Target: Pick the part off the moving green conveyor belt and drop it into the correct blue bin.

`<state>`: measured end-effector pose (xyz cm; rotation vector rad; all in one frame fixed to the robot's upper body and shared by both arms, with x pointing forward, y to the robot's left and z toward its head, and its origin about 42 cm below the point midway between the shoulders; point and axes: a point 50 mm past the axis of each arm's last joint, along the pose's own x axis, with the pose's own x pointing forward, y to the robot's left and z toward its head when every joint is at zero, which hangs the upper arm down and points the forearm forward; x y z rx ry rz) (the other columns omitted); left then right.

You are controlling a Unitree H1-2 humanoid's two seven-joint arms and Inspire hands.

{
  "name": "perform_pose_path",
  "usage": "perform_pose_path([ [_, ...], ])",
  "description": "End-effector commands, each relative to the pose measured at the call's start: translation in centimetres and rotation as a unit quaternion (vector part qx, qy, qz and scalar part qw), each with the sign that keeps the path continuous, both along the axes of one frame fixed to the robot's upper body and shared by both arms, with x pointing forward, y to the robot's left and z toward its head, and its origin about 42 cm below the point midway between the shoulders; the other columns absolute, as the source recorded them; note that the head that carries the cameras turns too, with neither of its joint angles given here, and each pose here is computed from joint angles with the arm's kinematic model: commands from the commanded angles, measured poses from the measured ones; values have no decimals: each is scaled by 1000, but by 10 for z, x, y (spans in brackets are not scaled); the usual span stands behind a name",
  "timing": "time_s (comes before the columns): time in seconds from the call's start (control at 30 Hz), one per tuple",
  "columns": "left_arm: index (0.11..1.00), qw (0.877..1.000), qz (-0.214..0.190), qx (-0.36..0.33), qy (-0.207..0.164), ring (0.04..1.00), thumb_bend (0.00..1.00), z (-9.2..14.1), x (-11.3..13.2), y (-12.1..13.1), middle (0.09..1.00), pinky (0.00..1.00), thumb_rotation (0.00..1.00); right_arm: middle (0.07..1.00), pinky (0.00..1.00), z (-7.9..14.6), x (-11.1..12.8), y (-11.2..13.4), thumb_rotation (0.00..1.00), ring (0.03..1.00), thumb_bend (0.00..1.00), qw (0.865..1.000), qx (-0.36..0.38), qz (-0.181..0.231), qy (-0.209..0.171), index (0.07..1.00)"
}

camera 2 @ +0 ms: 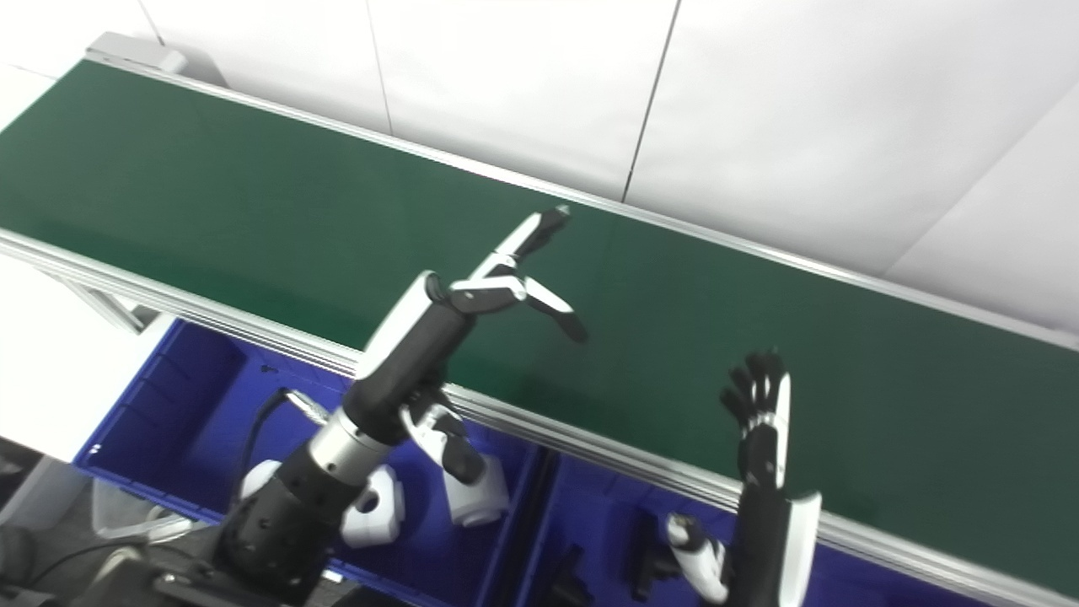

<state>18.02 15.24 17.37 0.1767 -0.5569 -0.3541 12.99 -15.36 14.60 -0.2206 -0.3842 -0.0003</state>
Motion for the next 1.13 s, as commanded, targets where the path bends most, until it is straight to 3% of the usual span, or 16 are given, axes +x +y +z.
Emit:
perform_pose_path([
  [0.0,1000,999,20,-30,-20,1000,1000,7,2,-2,1000,999,866,960,807,21,4,-3,1000,894,890,997,0,-11,-76,1000],
  [0.13,1000,997,42,-44,-47,1000,1000,16,2,-2,1000,963,940,961,819,34,5,-3,1000,893,956,993,-12,-27,-115,1000],
  [0.33,1000,989,45,-109,-85,988,962,35,3,0,992,943,898,978,945,65,1,2,971,957,970,986,-7,-28,-162,1000],
  [0.43,1000,985,47,-135,-101,1000,966,46,-1,0,1000,986,878,998,996,74,-4,4,982,997,938,984,-28,-30,-175,1000],
  [0.6,1000,982,46,-140,-119,1000,969,51,3,5,1000,983,873,1000,1000,76,0,11,991,1000,931,983,-38,-24,-180,1000],
  [0.77,1000,984,30,-131,-114,1000,971,48,9,19,1000,1000,852,1000,1000,73,15,27,996,1000,935,983,-18,-13,-182,1000],
  [0.83,1000,986,21,-122,-115,1000,939,47,15,26,1000,1000,856,990,975,72,22,34,1000,989,952,983,-22,-18,-181,1000],
  [1.1,1000,989,-28,-104,-102,1000,983,43,28,47,1000,1000,752,979,880,75,41,59,1000,945,886,981,-26,-24,-193,995],
])
